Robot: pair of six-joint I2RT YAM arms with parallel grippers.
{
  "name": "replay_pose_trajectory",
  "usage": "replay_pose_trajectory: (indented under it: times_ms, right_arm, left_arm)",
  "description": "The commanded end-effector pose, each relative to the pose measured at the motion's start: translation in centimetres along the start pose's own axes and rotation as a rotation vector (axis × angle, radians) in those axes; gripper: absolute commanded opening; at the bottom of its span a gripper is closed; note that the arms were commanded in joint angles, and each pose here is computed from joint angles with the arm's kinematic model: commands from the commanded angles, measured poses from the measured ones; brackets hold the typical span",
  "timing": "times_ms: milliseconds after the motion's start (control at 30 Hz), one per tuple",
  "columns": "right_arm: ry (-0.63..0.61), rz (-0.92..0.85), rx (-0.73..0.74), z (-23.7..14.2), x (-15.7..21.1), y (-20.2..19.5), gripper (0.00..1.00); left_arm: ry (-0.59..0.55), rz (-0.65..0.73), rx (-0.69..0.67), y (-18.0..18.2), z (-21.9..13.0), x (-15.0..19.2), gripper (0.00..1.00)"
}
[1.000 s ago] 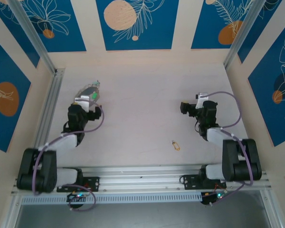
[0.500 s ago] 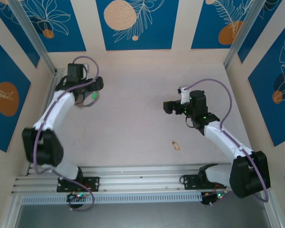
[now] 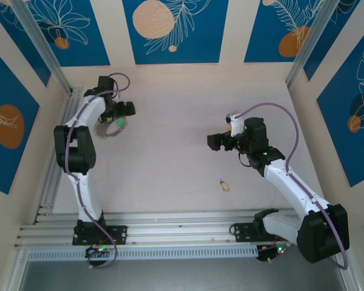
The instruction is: Put the keys on the keyring
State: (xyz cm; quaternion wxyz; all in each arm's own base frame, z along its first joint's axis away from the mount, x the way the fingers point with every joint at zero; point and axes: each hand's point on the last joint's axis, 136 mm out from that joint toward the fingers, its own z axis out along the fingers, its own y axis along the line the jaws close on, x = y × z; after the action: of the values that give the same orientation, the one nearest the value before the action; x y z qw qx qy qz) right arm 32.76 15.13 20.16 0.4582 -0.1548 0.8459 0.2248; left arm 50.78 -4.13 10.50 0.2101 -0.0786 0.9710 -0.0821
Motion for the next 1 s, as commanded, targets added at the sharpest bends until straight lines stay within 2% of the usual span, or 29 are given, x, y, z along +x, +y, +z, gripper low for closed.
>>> replay_pose_trajectory:
  times_ms: [0,500,733,967]
  right_arm:
    - [-0.029,-0.015,-0.037,-0.4,-0.9,0.5,0.99]
    - [-0.069,0.01,-0.02,-1.5,-1.5,-0.4,0.99]
    - [-0.115,0.005,-0.01,-3.1,-2.3,-0.4,0.99]
    - [-0.15,0.011,0.011,-4.1,-2.7,-0.9,0.99]
  left_arm:
    - [0.046,-0.026,0.021,0.3,0.6,0.0,1.0]
    - [0.163,-0.045,0.057,0.5,4.2,3.0,1.0]
    - [0.211,-0.017,0.023,1.7,6.4,5.3,1.0]
    - [0.232,-0.014,0.01,2.3,7.0,7.0,1.0]
